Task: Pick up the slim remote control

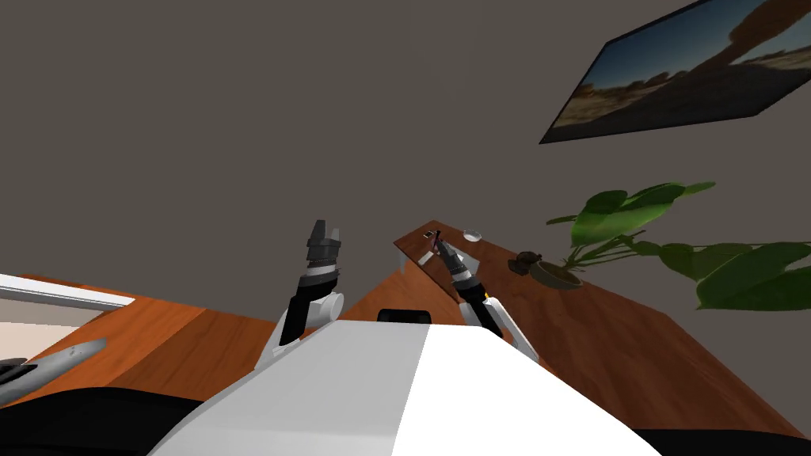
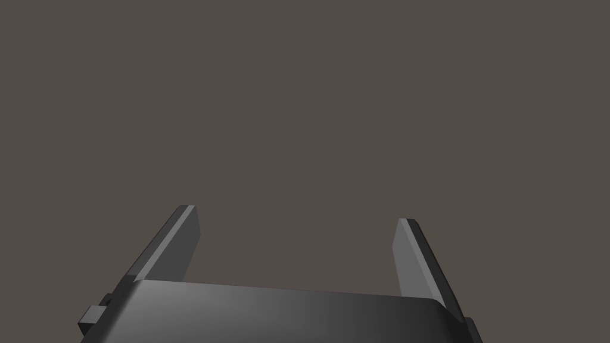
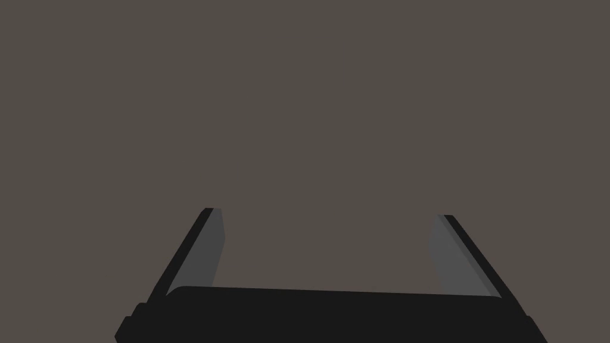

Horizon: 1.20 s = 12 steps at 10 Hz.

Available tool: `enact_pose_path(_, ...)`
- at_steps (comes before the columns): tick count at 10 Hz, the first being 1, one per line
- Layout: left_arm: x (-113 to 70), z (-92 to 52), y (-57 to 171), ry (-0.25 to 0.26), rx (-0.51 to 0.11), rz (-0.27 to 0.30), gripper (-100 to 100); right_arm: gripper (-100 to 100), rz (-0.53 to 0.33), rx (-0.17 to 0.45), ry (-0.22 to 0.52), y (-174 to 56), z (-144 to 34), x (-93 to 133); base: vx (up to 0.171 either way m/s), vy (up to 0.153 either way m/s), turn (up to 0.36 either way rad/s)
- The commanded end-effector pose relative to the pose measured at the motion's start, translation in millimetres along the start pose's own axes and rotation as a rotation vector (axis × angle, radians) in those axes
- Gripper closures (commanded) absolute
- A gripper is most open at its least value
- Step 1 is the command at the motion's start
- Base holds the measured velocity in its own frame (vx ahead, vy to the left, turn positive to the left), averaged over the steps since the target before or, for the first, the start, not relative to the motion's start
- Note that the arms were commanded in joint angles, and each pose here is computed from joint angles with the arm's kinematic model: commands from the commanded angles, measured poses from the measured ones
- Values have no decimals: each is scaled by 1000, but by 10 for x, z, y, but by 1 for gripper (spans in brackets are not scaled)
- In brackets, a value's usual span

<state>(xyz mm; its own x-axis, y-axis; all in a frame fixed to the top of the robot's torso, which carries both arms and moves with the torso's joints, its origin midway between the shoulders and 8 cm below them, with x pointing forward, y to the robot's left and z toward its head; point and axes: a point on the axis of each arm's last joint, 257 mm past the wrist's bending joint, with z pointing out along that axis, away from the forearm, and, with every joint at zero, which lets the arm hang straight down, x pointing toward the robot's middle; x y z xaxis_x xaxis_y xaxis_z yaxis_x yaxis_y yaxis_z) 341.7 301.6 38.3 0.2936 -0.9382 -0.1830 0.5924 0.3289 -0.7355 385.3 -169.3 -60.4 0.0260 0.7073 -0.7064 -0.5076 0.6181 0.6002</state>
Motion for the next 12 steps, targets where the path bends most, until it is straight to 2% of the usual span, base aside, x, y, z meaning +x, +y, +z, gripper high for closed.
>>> enact_pose_path(1, 0, 0, 0, 0, 0, 0, 0, -100, -42, -1, 29, -8, -2, 75, 1, -2, 177)
enact_pose_path(2, 0, 0, 0, 0, 0, 0, 0, -100, -82, -1, 77, -36, -29, 214, 3, 5, 378)
enact_pose_path(3, 0, 0, 0, 0, 0, 0, 0, -100, -103, -3, 83, -35, -30, 229, 4, -4, 160)
enact_pose_path(4, -1, 0, 0, 0, 0, 0, 0, -100, -144, -3, 134, -76, -73, 373, 6, 6, 291)
enact_pose_path(5, 0, 0, 0, 0, 0, 0, 0, -100, -165, -5, 140, -77, -75, 387, 7, 0, 187)
enact_pose_path(6, -1, 0, 0, 0, 0, 0, 0, -100, -204, -5, 192, -132, -134, 533, 12, 6, 327)
enact_pose_path(7, 0, 0, 0, 0, 0, 0, 0, -100, -229, -8, 199, -134, -137, 550, 13, -1, 182)
enact_pose_path(8, -1, -1, 0, 0, 0, 0, 0, -100, -264, -8, 253, -202, -214, 695, 14, 4, 321)
enact_pose_path(9, 0, 0, 0, 0, 0, 0, 0, -100, -293, -11, 260, -206, -218, 713, 13, -4, 174)
enact_pose_path(10, -1, -1, 0, 0, 0, 0, 0, -100, -328, -11, 316, -288, -314, 857, 17, 5, 340)
enact_pose_path(11, 0, 0, 0, 0, 0, 0, 0, -100, -358, -16, 324, -293, -320, 875, 18, -4, 189)
enact_pose_path(12, -1, -1, 1, 0, 0, 0, 0, -100, -395, -17, 383, -389, -435, 1017, 25, 4, 333)
